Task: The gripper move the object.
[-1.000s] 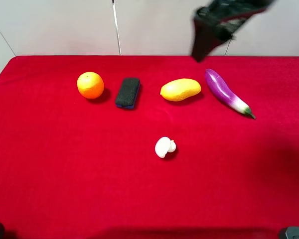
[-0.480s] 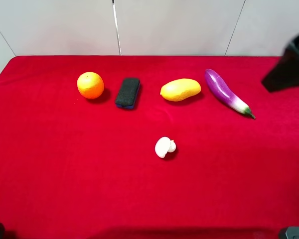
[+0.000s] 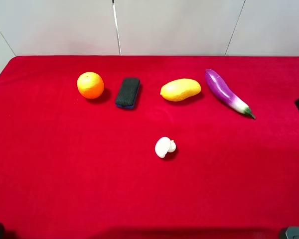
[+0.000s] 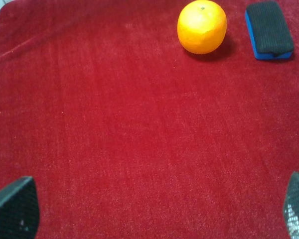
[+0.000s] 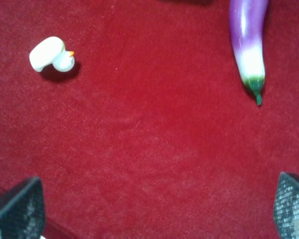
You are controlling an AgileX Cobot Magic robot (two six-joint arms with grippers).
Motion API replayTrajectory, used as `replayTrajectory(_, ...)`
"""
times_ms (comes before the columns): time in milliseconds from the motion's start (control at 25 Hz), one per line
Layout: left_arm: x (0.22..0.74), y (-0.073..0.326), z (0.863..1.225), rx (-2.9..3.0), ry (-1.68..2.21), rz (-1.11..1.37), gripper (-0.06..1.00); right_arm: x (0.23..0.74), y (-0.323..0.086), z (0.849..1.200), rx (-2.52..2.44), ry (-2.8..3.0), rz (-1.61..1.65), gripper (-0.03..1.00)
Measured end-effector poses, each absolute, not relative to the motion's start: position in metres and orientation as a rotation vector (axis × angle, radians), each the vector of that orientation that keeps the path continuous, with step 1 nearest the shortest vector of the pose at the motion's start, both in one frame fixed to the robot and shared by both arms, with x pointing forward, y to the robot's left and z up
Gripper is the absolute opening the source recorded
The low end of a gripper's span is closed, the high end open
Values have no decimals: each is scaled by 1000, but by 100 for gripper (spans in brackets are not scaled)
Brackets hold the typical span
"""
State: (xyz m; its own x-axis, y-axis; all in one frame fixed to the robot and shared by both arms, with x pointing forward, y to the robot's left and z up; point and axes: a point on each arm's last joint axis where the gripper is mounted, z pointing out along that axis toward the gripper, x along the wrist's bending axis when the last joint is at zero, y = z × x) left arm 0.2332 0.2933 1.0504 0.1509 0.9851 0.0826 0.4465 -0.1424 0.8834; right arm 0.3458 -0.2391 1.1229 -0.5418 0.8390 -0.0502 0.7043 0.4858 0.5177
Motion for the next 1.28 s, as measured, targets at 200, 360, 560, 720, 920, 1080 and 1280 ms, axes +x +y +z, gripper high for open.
replayTrajectory(200, 233, 293, 1050, 1699, 1386, 934, 98, 327, -253, 1103, 1376, 2406, 638, 69)
replayTrajectory(360, 233, 293, 1050, 1699, 1386, 934, 98, 318, -268, 1088, 1525, 2293, 619, 69)
replayTrajectory(560, 233, 293, 1050, 1699, 1386, 934, 98, 304, -287, 1079, 1654, 2049, 674, 69)
replayTrajectory(720, 233, 293, 1050, 1699, 1386, 934, 98, 292, -293, 1071, 1677, 1914, 720, 69)
replayTrajectory(920, 233, 293, 1050, 1699, 1386, 934, 98, 275, -298, 1065, 1648, 1763, 799, 69)
replayTrajectory(1080, 233, 293, 1050, 1699, 1386, 934, 98, 261, -299, 1057, 1614, 1679, 848, 69)
replayTrajectory(1280, 233, 293, 1050, 1699, 1386, 934, 98, 245, -299, 1055, 1570, 1554, 904, 69)
